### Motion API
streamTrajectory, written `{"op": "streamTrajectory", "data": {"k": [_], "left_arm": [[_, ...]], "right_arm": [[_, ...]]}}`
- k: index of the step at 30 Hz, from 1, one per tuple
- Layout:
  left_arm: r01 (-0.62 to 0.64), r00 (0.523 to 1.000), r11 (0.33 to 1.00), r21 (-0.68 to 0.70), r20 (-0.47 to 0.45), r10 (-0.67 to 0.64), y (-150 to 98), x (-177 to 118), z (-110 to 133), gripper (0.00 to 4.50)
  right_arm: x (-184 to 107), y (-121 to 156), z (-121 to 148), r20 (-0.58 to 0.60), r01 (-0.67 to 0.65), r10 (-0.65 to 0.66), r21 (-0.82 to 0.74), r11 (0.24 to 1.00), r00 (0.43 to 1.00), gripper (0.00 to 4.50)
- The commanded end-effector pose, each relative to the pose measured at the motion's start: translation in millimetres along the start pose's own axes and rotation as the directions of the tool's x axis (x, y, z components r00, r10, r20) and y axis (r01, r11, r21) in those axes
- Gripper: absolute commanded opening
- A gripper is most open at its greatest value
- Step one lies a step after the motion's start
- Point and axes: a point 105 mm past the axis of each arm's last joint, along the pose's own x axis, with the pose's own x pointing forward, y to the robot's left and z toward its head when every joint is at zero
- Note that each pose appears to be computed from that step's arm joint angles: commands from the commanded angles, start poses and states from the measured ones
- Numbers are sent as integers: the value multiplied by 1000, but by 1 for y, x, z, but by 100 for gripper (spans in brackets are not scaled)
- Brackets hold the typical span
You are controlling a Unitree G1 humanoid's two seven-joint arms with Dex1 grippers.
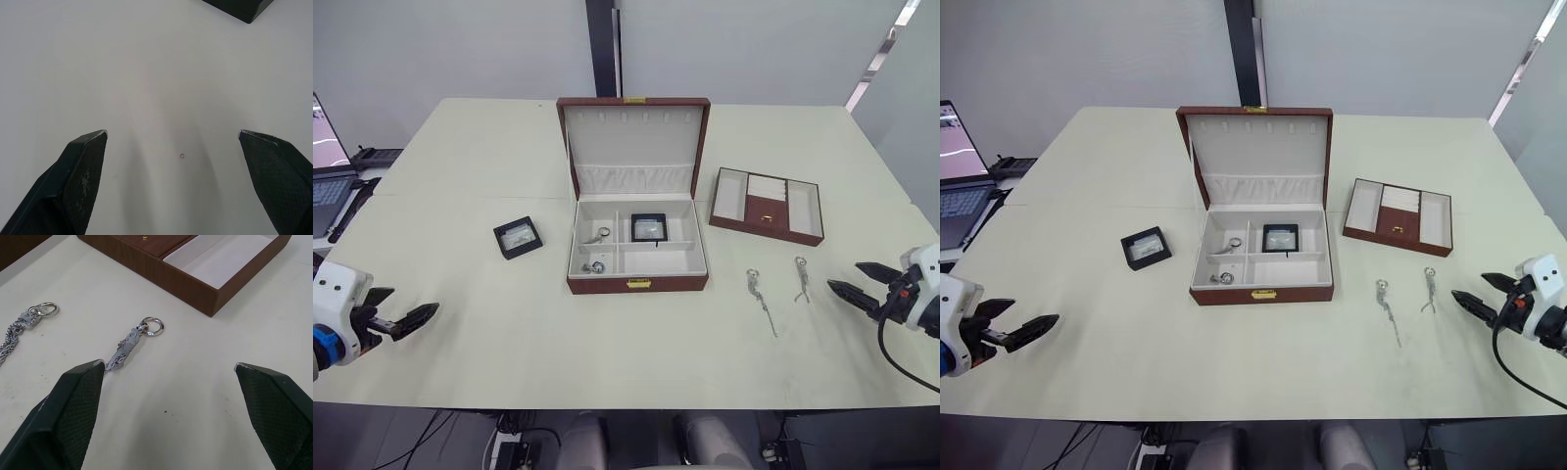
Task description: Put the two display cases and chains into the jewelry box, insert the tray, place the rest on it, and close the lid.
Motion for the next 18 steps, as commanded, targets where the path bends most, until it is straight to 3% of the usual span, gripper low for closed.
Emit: {"op": "streamTrajectory", "data": {"k": [1,18], "left_arm": [[1,1000,1000,32,16,-2,0,0,8,444],[50,999,996,77,6,-50,-4,8,16,444]], "right_arm": [[-6,-5,7,13,15,-15,-33,999,1000,450],[-5,1,17,49,-12,14,-34,999,999,450]]}}
